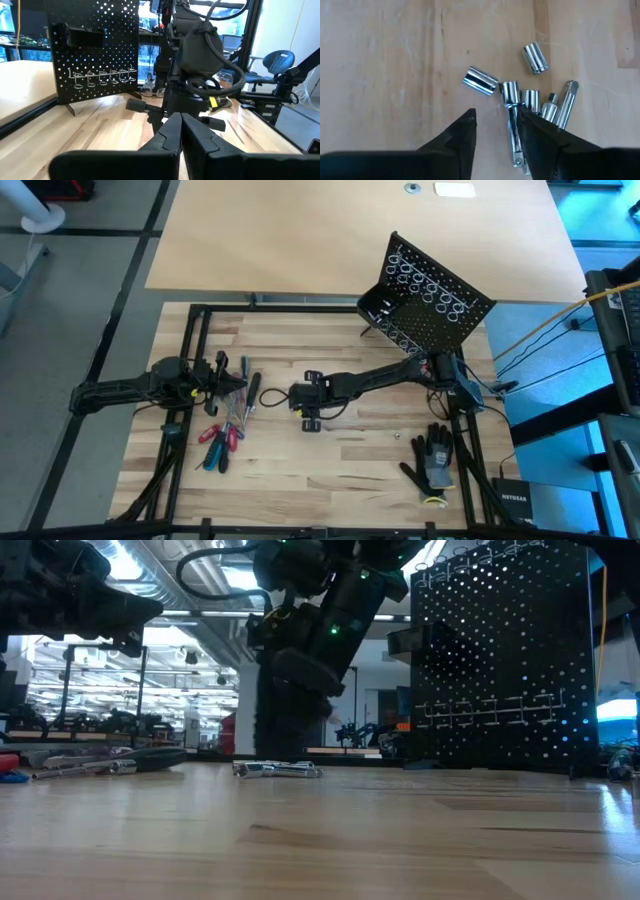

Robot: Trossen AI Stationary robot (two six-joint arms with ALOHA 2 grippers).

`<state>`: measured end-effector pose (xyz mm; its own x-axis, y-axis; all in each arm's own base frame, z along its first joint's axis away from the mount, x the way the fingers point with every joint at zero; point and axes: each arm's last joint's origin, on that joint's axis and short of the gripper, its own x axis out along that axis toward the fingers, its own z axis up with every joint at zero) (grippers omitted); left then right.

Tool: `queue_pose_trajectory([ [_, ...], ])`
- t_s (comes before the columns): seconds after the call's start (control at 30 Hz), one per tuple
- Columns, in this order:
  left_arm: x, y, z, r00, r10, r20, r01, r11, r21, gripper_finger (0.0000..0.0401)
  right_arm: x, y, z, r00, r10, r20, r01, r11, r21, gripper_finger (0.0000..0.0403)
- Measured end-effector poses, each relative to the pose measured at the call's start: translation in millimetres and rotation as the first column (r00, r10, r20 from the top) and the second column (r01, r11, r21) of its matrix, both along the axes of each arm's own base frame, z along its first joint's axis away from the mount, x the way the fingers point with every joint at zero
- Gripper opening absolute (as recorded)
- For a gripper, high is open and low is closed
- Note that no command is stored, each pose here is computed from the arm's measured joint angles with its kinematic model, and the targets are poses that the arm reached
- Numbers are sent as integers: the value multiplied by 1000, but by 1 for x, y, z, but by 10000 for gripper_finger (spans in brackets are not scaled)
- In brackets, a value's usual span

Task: Hang tools onto peg board
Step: Put the extension bar into the black pegboard bin

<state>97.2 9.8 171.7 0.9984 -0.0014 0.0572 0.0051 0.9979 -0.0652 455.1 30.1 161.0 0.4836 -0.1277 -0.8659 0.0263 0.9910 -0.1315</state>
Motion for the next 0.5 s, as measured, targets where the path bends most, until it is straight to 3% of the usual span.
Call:
queue_pose_trajectory([
  [0.5, 0, 0, 0, 1000, 0, 0, 0, 1000, -4, 1, -9, -7, -17, 999, -8, -47, 7, 1000, -9, 105],
])
